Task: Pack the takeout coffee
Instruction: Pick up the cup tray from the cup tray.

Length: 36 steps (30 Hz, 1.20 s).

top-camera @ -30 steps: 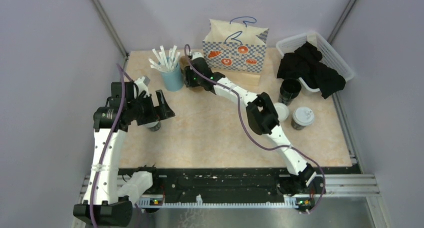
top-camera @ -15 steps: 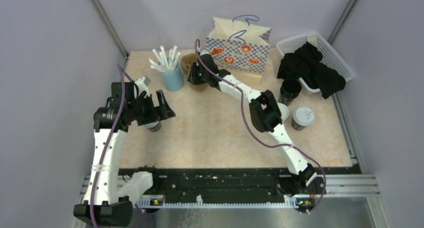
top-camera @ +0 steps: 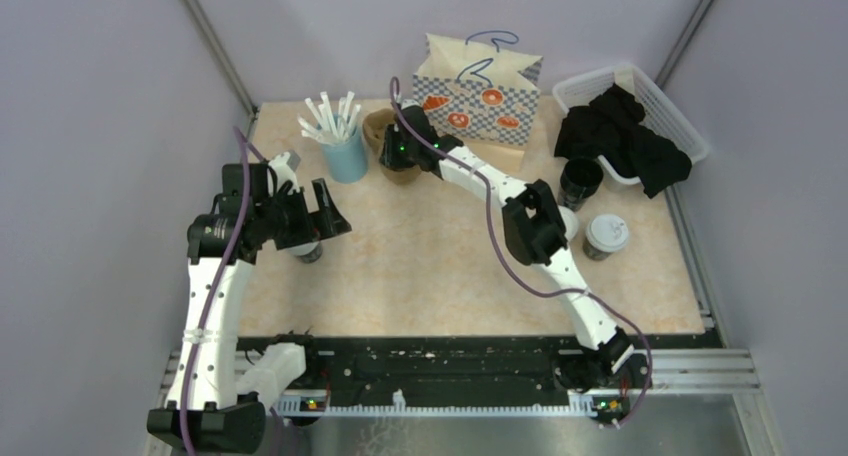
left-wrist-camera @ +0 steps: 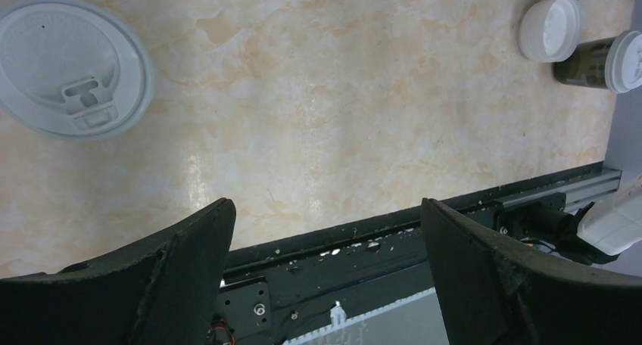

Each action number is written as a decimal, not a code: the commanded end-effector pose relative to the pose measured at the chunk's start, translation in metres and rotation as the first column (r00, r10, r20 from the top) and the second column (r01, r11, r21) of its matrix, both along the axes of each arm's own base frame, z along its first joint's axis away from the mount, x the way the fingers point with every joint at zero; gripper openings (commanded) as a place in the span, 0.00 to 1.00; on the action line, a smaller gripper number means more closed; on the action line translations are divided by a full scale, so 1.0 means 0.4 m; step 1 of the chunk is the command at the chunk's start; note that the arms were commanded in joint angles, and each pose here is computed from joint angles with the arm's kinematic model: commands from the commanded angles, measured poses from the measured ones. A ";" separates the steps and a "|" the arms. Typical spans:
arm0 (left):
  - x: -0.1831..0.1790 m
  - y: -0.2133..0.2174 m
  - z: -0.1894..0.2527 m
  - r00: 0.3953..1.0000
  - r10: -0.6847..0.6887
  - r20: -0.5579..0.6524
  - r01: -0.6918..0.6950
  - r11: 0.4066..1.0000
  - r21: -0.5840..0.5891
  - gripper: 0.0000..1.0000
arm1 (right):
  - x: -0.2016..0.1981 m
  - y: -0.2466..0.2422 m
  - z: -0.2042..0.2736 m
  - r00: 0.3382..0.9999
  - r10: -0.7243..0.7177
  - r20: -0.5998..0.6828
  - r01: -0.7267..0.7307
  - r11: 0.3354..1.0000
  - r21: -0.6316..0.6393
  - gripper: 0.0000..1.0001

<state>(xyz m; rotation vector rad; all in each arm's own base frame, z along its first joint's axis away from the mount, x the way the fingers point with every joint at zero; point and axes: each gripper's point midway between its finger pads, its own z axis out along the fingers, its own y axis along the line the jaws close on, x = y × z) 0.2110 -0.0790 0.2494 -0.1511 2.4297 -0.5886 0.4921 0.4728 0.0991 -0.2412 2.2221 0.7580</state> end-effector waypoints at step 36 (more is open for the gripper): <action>0.191 -0.207 0.291 0.921 -0.107 0.374 0.273 0.864 -0.424 0.95 | -0.396 -0.402 0.873 0.894 0.060 0.443 -0.004 0.992 -0.126 0.00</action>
